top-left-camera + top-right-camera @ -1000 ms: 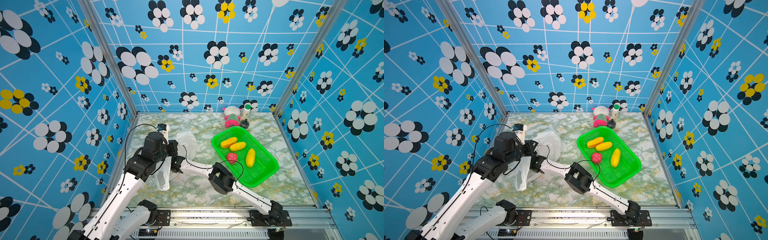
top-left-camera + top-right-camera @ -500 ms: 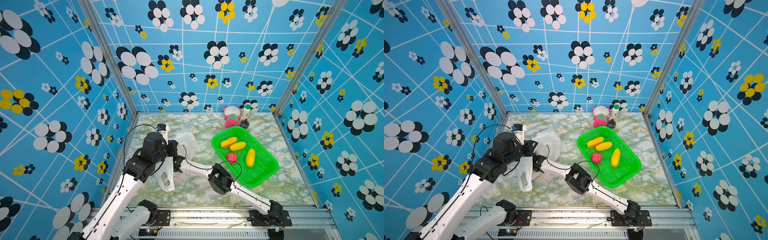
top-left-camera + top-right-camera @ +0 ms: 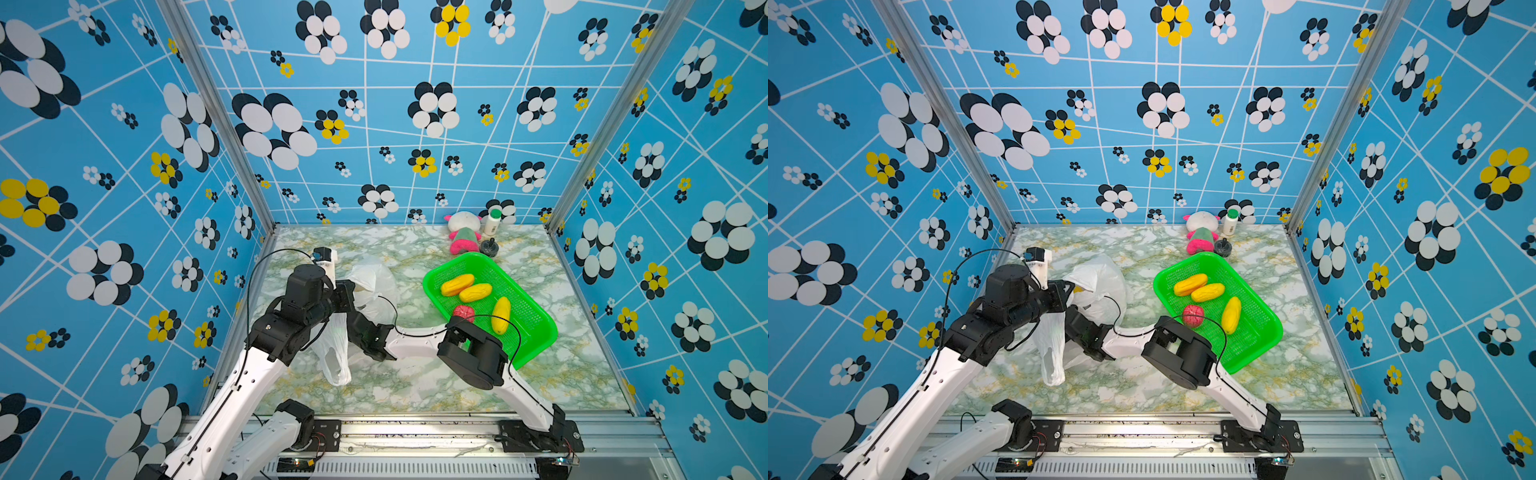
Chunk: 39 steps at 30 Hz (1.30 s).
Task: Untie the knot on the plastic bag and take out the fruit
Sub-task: 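Lift the pale pear out of the bag toward the green basket, then lower the pale pear into the green basket and open the right gripper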
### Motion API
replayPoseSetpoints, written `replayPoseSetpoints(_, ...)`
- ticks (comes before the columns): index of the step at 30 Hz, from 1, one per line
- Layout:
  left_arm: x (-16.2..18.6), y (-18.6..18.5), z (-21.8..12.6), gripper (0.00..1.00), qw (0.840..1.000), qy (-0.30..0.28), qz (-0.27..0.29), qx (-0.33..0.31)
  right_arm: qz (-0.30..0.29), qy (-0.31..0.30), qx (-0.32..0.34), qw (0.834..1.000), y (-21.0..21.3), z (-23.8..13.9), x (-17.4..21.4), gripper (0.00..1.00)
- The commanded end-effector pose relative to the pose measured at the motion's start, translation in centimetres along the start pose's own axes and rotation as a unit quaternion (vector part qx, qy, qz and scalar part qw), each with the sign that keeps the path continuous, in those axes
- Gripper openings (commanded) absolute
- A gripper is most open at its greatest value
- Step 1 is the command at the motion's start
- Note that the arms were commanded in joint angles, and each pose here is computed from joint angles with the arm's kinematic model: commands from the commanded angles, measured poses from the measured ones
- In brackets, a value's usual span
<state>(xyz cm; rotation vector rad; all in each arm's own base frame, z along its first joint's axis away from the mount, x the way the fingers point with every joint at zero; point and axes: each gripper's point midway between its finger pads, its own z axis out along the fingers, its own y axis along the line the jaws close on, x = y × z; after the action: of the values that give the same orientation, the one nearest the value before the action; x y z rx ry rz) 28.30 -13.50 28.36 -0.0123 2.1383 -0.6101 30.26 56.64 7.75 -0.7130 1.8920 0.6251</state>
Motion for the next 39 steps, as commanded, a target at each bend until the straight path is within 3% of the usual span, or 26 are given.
replayPoseSetpoints(1, -0.2, 0.1, -0.1, 0.00, 1.000, -0.012, 0.004, 0.002, 0.017, -0.054, -0.012, 0.998, 0.9, -3.2, -2.9, 0.43)
replayPoseSetpoints(11, 0.0, -0.1, 0.1, 0.00, 1.000, -0.008, 0.007, 0.009, 0.019, -0.118, -0.059, 0.991, 1.5, -16.0, -5.1, 0.41)
replayPoseSetpoints(19, 0.5, 0.1, 0.4, 0.00, 1.000, -0.011, 0.003, 0.012, 0.019, -0.147, -0.047, 0.988, -1.9, -24.8, -5.8, 0.40)
replayPoseSetpoints(31, 1.0, 0.1, 0.5, 0.00, 1.000, -0.006, 0.001, 0.016, 0.045, -0.178, 0.155, 0.971, -14.9, -36.0, -7.4, 0.39)
replayPoseSetpoints(39, 1.5, 0.3, 1.1, 0.00, 1.000, -0.002, -0.002, 0.019, 0.115, -0.172, 0.310, 0.928, -23.9, -41.5, -5.4, 0.37)
